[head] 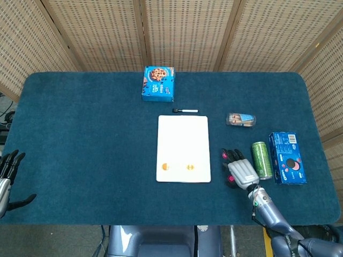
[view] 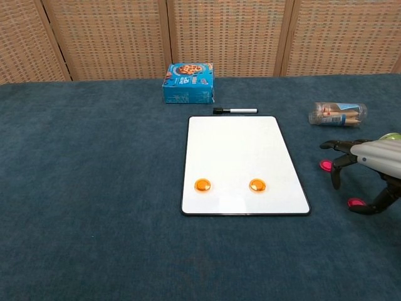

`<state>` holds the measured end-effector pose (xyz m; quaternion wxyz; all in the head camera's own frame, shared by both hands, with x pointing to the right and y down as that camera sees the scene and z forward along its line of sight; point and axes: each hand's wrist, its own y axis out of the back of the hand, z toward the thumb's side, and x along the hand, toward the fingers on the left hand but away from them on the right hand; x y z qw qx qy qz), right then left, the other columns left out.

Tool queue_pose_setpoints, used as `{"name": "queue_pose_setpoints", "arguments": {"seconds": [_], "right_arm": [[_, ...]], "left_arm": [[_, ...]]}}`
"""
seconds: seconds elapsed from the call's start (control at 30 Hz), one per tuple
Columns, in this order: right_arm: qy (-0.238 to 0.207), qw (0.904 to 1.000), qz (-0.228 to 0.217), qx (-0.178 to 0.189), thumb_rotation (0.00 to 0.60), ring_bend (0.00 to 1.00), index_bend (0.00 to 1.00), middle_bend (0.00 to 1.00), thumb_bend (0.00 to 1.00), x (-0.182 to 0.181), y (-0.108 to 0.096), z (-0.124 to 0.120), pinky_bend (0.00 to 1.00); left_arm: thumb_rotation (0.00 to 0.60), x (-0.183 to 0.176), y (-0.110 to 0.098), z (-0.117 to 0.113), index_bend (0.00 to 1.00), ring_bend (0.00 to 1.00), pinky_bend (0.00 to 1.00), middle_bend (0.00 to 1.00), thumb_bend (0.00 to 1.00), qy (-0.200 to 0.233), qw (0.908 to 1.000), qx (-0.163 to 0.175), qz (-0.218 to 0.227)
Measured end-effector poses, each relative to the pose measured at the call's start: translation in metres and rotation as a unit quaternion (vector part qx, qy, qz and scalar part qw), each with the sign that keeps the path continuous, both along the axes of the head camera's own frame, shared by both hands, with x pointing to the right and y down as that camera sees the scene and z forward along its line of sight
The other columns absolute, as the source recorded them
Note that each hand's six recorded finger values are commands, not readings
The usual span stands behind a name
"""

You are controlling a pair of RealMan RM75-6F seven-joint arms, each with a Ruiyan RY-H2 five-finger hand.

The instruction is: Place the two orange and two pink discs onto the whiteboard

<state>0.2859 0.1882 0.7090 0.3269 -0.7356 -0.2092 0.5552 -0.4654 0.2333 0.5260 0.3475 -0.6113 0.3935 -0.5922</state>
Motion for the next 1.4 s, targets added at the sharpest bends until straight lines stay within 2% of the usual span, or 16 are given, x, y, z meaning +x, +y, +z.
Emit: {"name": "queue_pose_setpoints", "arguments": {"seconds": [0.97,1.4], "right_arm": [[0.008,0.9999,-0.002,-0.014,0.6,0.0,0.43,0.0,0.31,0.013,0.009,0.011,0.0],[0.008,0.9998,0.004,-0.019,0.6,0.0,0.53,0.0,0.36,0.015,0.009,0.016,0.0]], "left_arm": [[0.6,0.002,0.0,0.001,0.0,0.0,0.0,0.0,0.0,-0.003,1.0,0.001,0.001],[0.6,0.002,0.0,0.001,0.0,0.0,0.0,0.0,0.0,-0.004,1.0,0.001,0.001]]}}
